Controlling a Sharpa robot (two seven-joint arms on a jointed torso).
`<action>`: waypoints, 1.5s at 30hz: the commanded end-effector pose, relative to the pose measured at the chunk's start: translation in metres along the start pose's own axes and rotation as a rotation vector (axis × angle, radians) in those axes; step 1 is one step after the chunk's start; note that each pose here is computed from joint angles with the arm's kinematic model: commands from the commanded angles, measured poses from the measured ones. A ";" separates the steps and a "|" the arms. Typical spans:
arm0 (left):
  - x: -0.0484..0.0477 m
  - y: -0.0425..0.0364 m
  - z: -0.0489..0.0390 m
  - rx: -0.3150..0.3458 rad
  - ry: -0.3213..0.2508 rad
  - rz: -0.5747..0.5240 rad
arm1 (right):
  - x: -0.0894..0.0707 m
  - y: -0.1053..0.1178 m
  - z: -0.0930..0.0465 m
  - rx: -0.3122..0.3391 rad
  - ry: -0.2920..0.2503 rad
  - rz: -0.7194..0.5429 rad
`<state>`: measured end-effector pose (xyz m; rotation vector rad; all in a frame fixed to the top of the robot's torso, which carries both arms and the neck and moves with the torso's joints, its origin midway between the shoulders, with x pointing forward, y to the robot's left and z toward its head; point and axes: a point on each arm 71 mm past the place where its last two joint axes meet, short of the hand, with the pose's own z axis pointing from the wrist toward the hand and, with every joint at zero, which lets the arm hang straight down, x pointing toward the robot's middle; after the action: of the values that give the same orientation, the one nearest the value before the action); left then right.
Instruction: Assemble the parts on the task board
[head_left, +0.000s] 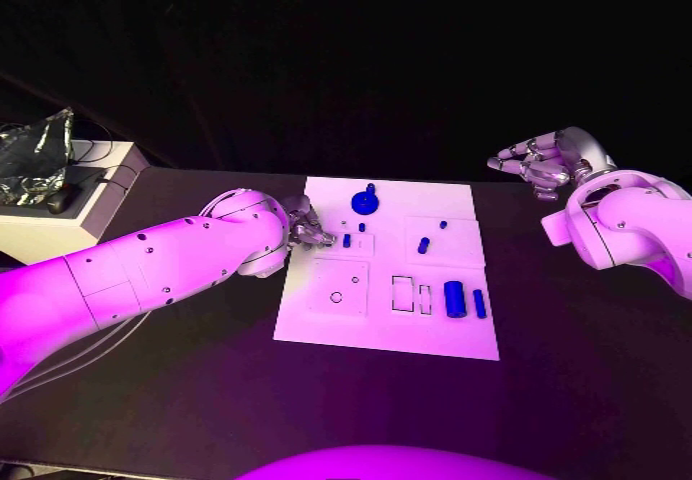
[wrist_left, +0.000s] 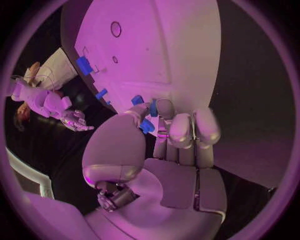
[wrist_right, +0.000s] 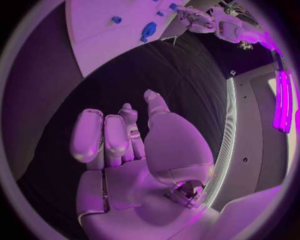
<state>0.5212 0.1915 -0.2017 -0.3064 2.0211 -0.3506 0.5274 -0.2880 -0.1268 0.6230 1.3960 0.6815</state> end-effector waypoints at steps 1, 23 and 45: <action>0.0096 0.0057 0.0013 -0.034 0.044 0.022 | 0.000 0.001 0.000 -0.017 -0.003 -0.007; 0.0095 0.0032 0.0011 -0.024 0.032 0.013 | 0.000 0.001 0.000 -0.016 -0.004 -0.007; 0.0098 0.0007 -0.0012 -0.011 0.030 0.023 | 0.000 0.001 0.001 -0.020 -0.003 -0.008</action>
<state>0.5184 0.1896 -0.2040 -0.3028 2.0255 -0.3470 0.5282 -0.2890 -0.1269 0.6243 1.3918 0.6777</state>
